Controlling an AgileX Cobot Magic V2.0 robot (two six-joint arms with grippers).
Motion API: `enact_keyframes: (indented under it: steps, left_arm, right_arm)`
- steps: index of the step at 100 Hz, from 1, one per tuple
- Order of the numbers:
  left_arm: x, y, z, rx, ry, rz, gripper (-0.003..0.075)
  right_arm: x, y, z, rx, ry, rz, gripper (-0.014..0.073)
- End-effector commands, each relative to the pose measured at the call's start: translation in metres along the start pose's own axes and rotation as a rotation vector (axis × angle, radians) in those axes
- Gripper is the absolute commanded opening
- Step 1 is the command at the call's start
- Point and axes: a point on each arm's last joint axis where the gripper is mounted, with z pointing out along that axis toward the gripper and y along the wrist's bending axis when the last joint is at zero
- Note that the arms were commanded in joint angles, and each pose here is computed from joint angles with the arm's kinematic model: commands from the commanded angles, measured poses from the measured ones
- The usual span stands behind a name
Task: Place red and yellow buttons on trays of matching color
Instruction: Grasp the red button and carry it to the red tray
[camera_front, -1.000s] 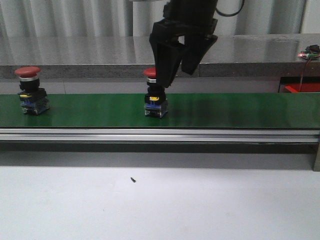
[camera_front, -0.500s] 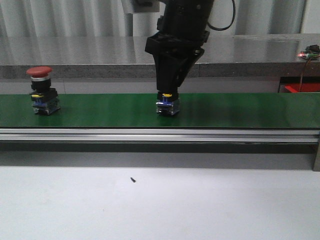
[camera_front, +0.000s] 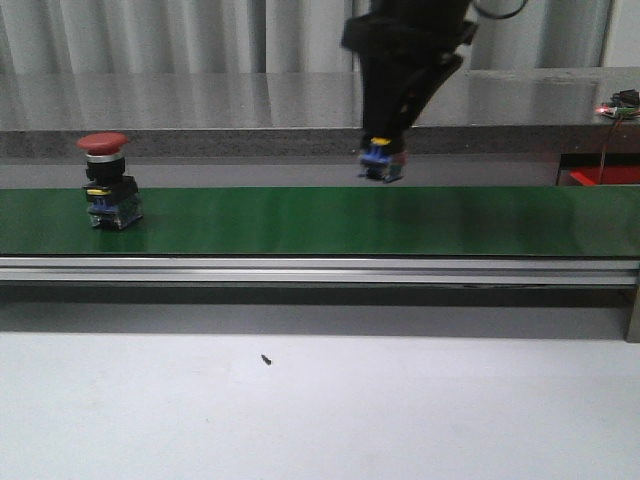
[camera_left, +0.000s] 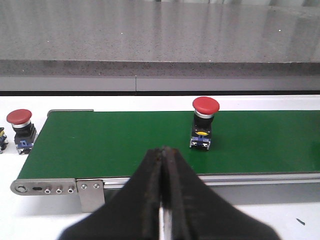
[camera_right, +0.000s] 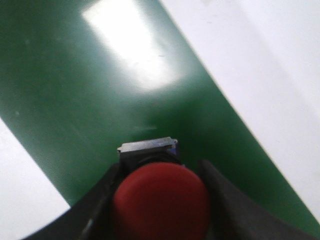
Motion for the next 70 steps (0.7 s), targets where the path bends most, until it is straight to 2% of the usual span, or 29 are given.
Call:
enact_keyframes:
  steps: [1,16,39,56,70]
  left_arm:
    - [-0.016,0.0,-0.003,-0.011,-0.095,-0.017,-0.002]
    - [-0.015,0.0,-0.002,-0.012,-0.093,-0.017,-0.002]
    - [-0.015,0.0,-0.002,-0.012,-0.093,-0.017,-0.002]
    - [-0.015,0.0,-0.002,-0.012,-0.093,-0.017,-0.002]
    - [-0.015,0.0,-0.002,-0.012,-0.093,-0.017,-0.002]
  right_arm:
    - [0.005,-0.027,-0.067,0.095,-0.146,0.07,0.0214]
    - [0.036,-0.076,-0.105,0.192,-0.187,0.227,0.0214]
    - [0.092,-0.147,-0.135,0.319,-0.197,0.458,0.0214]
    - [0.122,-0.185,-0.146,0.422,-0.258,0.574,0.0214]
    - [0.142,-0.21,-0.137,0.435,-0.252,0.719,0.0214]
